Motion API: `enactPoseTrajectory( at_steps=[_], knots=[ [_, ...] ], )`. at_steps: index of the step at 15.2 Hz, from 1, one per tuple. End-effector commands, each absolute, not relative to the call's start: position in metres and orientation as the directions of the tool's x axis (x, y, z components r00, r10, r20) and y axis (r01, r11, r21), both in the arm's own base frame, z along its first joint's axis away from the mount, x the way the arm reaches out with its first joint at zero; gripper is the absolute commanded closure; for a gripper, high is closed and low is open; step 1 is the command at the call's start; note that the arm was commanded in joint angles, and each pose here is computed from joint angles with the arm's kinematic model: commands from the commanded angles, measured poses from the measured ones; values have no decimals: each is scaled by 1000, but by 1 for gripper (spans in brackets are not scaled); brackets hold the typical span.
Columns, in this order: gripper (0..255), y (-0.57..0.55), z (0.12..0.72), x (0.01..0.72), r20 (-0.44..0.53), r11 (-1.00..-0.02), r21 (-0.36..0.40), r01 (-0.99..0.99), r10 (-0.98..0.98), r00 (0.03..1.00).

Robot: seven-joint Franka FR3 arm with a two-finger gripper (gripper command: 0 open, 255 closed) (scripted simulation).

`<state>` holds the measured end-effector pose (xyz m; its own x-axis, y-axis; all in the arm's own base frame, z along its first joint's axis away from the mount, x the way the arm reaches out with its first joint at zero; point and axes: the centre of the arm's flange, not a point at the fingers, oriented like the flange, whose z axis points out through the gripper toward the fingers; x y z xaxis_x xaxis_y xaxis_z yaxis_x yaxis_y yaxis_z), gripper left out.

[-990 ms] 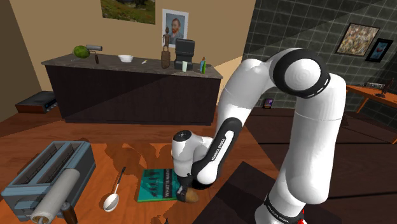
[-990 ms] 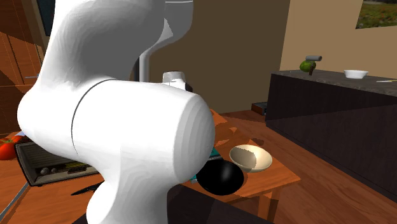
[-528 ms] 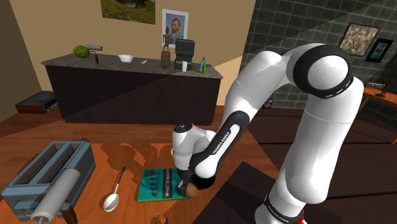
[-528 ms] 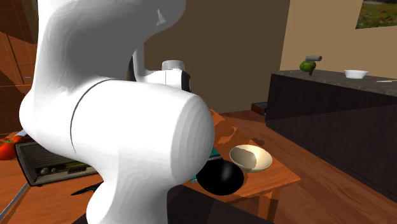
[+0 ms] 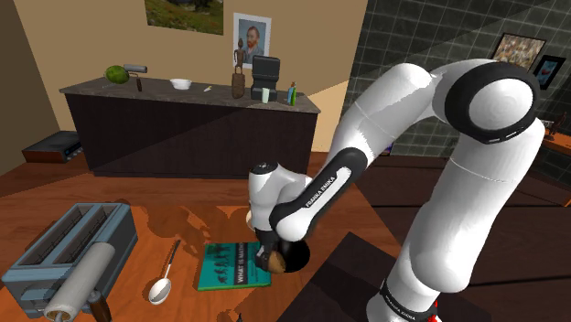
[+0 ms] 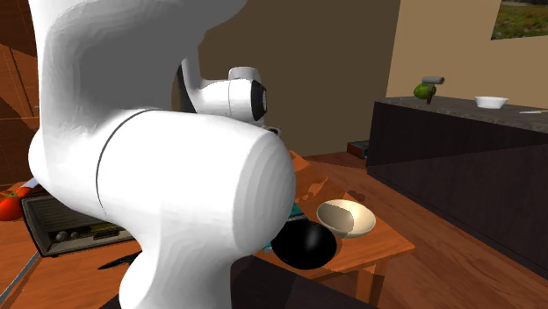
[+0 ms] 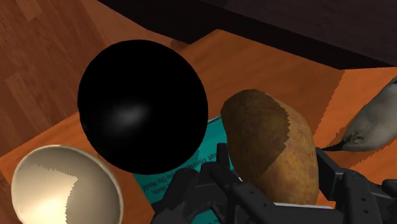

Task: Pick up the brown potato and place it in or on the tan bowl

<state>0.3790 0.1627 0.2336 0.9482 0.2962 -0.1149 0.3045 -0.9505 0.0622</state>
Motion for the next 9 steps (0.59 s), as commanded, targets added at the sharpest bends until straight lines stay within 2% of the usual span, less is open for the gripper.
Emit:
enactPoseTrajectory(
  at_steps=[1, 9],
  knots=[
    [255, 145, 233, 397, -115, -950, 62, 305, 297, 948],
    [255, 72, 233, 473, -115, -950, 62, 305, 297, 948]
  ],
)
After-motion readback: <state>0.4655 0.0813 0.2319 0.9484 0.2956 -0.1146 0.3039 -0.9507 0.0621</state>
